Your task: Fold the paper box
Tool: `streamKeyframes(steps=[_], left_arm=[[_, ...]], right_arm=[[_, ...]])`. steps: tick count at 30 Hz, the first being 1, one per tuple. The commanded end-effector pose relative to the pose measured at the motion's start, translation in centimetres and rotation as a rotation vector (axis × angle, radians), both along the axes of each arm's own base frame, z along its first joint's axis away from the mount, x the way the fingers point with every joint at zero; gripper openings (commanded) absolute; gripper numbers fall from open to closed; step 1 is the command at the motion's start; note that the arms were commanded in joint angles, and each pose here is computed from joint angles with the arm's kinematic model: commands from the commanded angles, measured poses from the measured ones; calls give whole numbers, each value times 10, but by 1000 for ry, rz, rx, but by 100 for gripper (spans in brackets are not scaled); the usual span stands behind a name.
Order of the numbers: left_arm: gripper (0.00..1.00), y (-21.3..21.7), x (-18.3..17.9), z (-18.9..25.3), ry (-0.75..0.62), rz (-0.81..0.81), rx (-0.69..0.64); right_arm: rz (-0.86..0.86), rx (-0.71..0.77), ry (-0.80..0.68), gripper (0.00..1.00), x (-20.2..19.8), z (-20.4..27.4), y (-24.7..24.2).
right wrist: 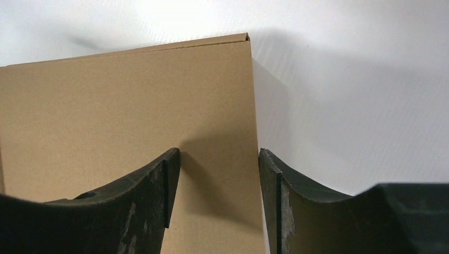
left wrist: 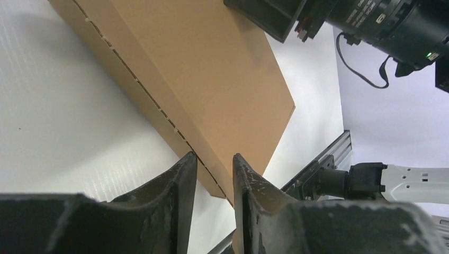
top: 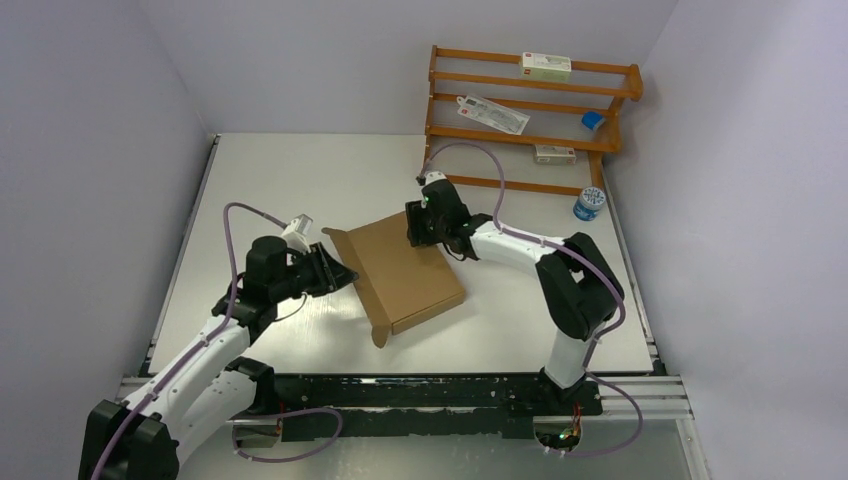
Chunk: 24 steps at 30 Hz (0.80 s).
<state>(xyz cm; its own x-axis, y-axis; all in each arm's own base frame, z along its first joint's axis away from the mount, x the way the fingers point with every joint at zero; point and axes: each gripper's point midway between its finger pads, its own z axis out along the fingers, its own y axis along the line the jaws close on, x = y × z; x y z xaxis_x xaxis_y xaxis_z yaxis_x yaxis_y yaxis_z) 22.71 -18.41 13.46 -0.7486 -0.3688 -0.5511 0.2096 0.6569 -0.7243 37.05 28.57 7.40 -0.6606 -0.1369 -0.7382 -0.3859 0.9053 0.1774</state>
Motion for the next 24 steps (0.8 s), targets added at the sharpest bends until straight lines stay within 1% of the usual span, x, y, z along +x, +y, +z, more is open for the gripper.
streamKeyframes(steps=[1,4,6,8,11,14,16,19,21,24], left_arm=[[35,-9,-2,15,-17,-28,-54],[33,-24,-11,10,-7,-70,-122],[34,-36,-17,9,-14,-98,-129],[37,-46,-21,7,-23,-122,-104],[46,-41,-20,1,-15,-112,-5],[56,-13,-13,2,-40,-38,175],[62,14,-7,8,-57,58,299],[72,49,6,23,-89,211,432],[76,57,15,30,-100,250,471],[78,54,37,37,-104,259,487]], right_arm=[[61,-100,-52,58,18,-7,4],[115,-110,-89,59,39,-1,23],[138,-97,-121,60,52,4,34],[150,-90,-154,61,63,14,42],[149,-96,-203,64,68,37,41],[135,-114,-242,67,54,54,22],[118,-117,-265,69,38,66,5],[93,-93,-254,69,6,71,-15],[53,-55,-243,69,-15,77,-29],[-35,-5,-202,71,-41,71,-53]])
